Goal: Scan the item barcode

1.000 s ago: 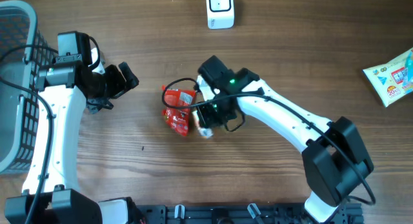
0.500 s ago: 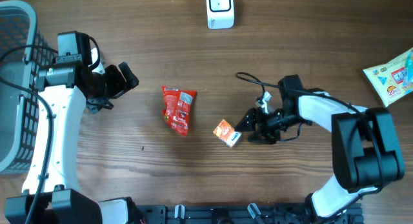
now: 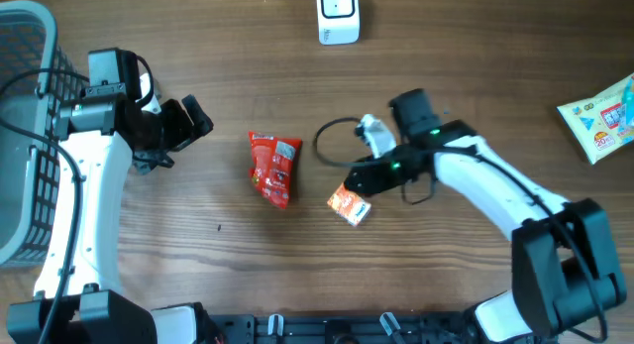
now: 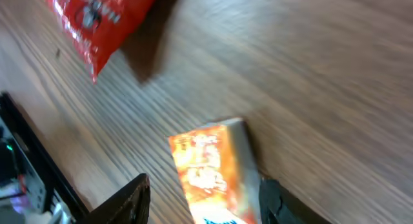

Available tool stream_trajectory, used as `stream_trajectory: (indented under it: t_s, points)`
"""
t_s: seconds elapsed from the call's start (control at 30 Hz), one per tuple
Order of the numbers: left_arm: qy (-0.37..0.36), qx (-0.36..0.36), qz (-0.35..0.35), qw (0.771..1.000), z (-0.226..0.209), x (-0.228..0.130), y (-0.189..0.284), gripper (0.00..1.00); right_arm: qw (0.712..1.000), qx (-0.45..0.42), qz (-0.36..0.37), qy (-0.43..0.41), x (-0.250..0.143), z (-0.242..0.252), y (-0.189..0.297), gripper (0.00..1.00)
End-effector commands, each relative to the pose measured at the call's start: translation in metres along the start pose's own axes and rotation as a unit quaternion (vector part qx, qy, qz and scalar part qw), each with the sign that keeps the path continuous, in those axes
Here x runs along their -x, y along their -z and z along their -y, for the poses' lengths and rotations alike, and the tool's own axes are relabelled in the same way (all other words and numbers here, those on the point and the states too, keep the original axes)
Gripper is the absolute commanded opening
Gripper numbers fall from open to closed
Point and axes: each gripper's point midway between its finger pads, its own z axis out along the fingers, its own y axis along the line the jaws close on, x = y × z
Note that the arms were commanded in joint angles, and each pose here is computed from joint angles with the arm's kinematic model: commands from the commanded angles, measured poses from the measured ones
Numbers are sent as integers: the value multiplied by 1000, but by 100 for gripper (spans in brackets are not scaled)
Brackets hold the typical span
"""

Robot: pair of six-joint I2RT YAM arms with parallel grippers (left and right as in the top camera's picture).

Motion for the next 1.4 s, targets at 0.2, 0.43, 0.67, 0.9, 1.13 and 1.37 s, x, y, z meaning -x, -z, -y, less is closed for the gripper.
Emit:
stream_trajectory:
  t_s: [0.2, 0.43, 0.67, 0.9, 1.13, 1.37]
  points:
    - [6, 1, 6, 1000, -1, 4, 3, 100, 997, -36, -72, -8, -28, 8, -44, 31]
    - [6, 1, 6, 1000, -1, 4, 3, 100, 994, -41, -87, -53, -36, 8, -43, 4]
    - [6, 1, 7, 1000, -1, 4, 3, 100, 989, -46, -83, -113, -32, 10, -37, 4]
    - [6, 1, 6, 1000, -1, 4, 3, 100, 987, -47, -113, -103, -48, 15, -31, 76]
    - [6, 1, 7, 1000, -1, 4, 3, 100, 988, -13, -110, -104, -56, 9, -41, 48]
    - [6, 1, 7, 1000, -1, 4, 3, 100, 987, -26, -116, -112, -69, 12, -52, 36]
